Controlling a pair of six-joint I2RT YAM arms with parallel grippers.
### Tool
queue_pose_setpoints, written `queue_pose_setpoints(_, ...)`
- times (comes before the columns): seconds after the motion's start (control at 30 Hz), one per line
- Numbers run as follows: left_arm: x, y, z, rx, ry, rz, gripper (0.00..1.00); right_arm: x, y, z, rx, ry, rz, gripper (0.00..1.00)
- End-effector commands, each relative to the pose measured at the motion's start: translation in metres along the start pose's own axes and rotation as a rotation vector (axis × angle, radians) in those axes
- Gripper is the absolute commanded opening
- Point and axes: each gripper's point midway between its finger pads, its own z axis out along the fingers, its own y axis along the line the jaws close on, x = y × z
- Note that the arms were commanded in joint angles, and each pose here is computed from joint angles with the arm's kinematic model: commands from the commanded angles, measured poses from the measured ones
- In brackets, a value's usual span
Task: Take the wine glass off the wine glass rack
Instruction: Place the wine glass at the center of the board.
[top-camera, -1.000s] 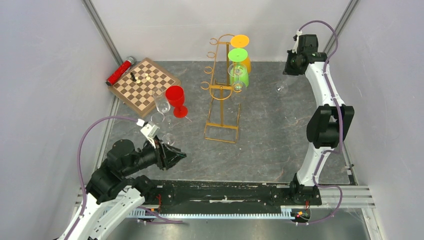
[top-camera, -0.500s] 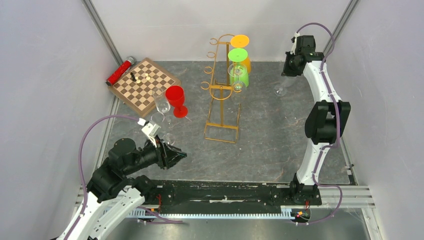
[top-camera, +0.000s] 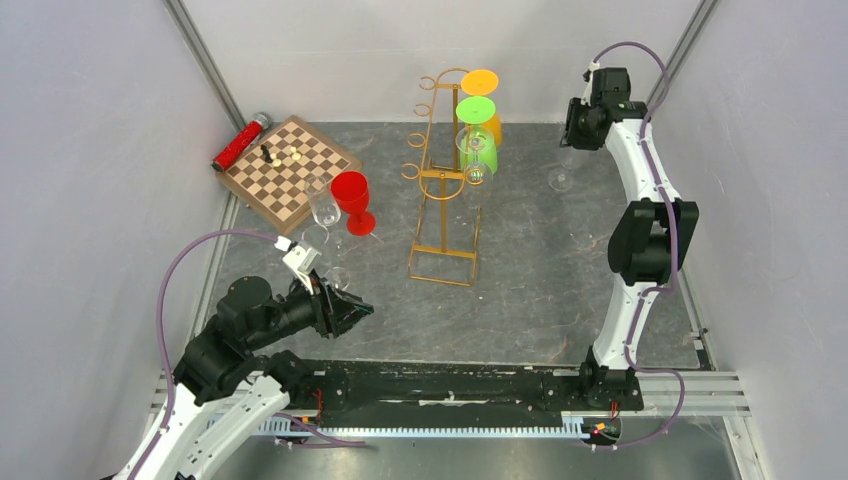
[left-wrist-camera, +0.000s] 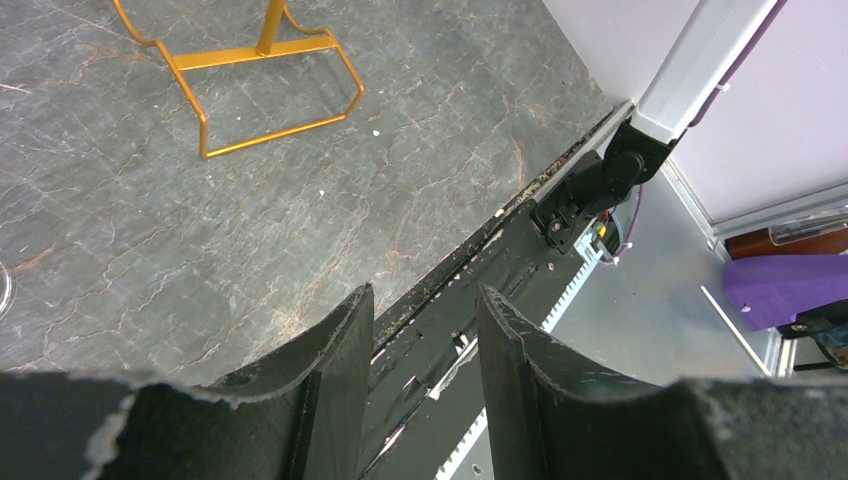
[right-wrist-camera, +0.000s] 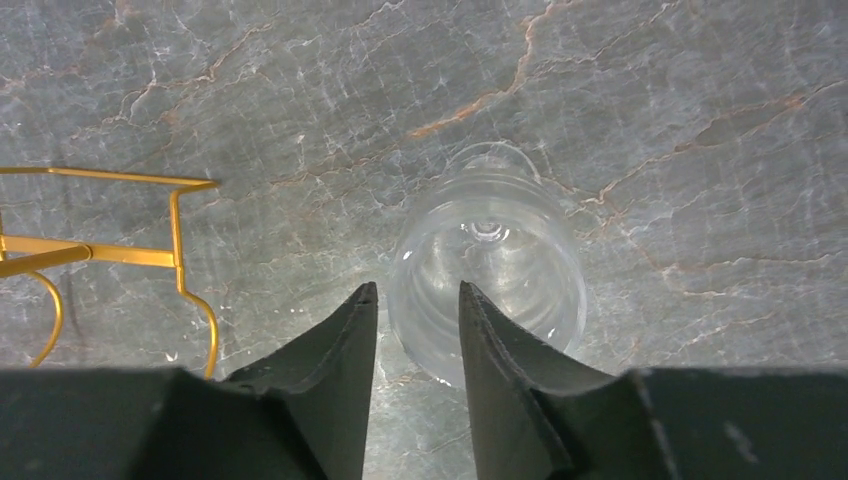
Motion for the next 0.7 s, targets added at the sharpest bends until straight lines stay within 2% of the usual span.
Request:
queue_pose_setpoints(0.0, -0.008, 0.001, 0.003, -0.008, -0.027, -0.011, 0.49, -0.031, 0.001, -0.01, 0.007, -0.095, 0.001, 0.4)
queue_pose_setpoints(0.33, -0.008, 0.0, 0.003, -0.005, -0.027, -0.01, 0.49, -0.071, 0.009, -0.046, 0.005, -0.237, -0.002, 0.47)
queue_pose_setpoints(0.67, -0.008, 0.0, 0.003, -0.007, -0.029, -0.01, 0.49, -0.094, 0.033, -0.116, -0.066, -0.399, -0.021, 0.58)
